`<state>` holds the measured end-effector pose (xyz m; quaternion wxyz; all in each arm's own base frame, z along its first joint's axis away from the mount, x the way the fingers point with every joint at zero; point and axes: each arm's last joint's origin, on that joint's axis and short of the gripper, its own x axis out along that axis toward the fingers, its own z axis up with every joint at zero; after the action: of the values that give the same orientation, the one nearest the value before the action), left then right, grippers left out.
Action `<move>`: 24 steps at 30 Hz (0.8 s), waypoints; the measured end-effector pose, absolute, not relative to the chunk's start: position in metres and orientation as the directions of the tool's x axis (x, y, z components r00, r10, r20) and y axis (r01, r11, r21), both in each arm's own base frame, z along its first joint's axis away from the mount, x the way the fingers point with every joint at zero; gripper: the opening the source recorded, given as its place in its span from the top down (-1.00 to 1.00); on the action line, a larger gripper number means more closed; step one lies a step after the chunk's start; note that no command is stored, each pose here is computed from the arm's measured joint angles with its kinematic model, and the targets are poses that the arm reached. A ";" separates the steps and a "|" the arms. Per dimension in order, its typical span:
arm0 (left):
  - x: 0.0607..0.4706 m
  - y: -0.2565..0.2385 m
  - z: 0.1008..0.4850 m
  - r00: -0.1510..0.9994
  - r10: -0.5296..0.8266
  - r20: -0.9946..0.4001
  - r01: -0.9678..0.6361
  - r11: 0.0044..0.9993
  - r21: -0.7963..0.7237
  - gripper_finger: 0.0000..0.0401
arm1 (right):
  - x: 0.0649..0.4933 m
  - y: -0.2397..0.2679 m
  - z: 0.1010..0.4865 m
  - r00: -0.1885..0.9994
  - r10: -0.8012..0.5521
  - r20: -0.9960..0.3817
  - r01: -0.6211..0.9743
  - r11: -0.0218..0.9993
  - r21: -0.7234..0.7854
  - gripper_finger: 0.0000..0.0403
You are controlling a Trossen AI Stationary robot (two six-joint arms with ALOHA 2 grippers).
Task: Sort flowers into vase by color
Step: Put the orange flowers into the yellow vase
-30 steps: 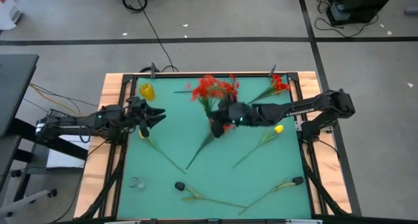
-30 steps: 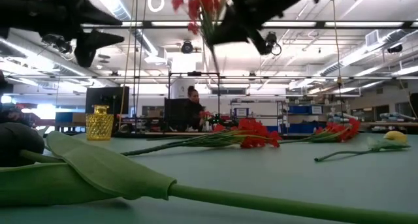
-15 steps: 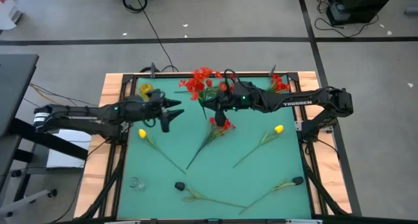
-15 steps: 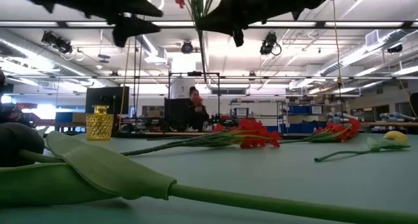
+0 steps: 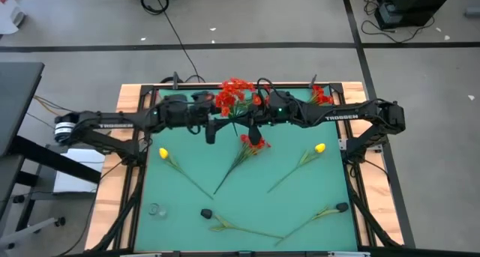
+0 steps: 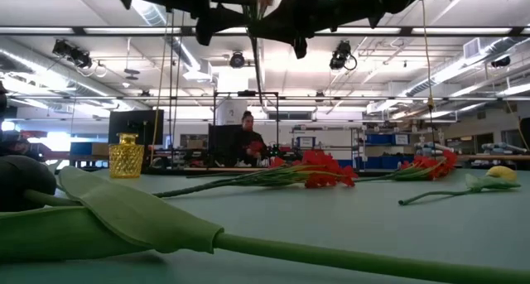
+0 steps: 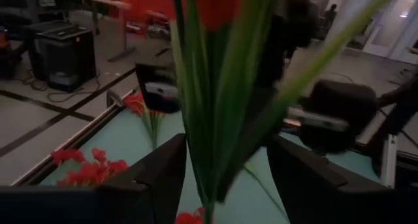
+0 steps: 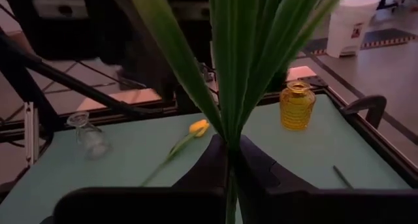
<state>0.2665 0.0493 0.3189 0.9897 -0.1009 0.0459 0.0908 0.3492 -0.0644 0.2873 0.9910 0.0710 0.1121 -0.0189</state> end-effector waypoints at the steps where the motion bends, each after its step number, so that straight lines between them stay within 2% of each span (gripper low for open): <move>1: 0.269 0.050 0.322 0.981 0.165 -0.099 -0.181 0.965 -0.191 -0.05 | 0.349 -0.064 0.287 0.974 -0.017 -0.225 0.049 0.989 0.137 0.90; 6: 0.275 0.053 0.322 0.981 0.160 -0.110 -0.179 0.965 -0.191 0.23 | 0.349 -0.064 0.286 0.971 -0.012 -0.240 0.046 0.989 0.138 0.89; 12: 0.275 0.053 0.322 0.980 0.164 -0.112 -0.181 0.969 -0.168 0.87 | 0.349 -0.065 0.285 0.968 -0.052 -0.247 0.086 0.988 0.129 0.78; 13: 0.274 0.054 0.322 0.979 0.168 -0.111 -0.185 0.968 -0.168 0.91 | 0.349 -0.065 0.285 0.967 -0.062 -0.248 0.096 0.987 0.129 0.74; 20: 0.256 0.063 0.331 0.967 0.221 -0.125 -0.240 0.956 -0.168 0.93 | 0.333 -0.065 0.292 0.937 -0.138 -0.321 0.199 0.966 0.167 0.48; 24: 0.240 0.072 0.336 0.950 0.273 -0.153 -0.297 0.940 -0.167 0.94 | 0.312 -0.065 0.306 0.898 -0.247 -0.364 0.318 0.937 0.148 0.45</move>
<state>0.2400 0.0719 0.3362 0.9829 -0.0944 0.0637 0.1449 0.3123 -0.0647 0.3065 0.9688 0.1023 0.1724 -0.1457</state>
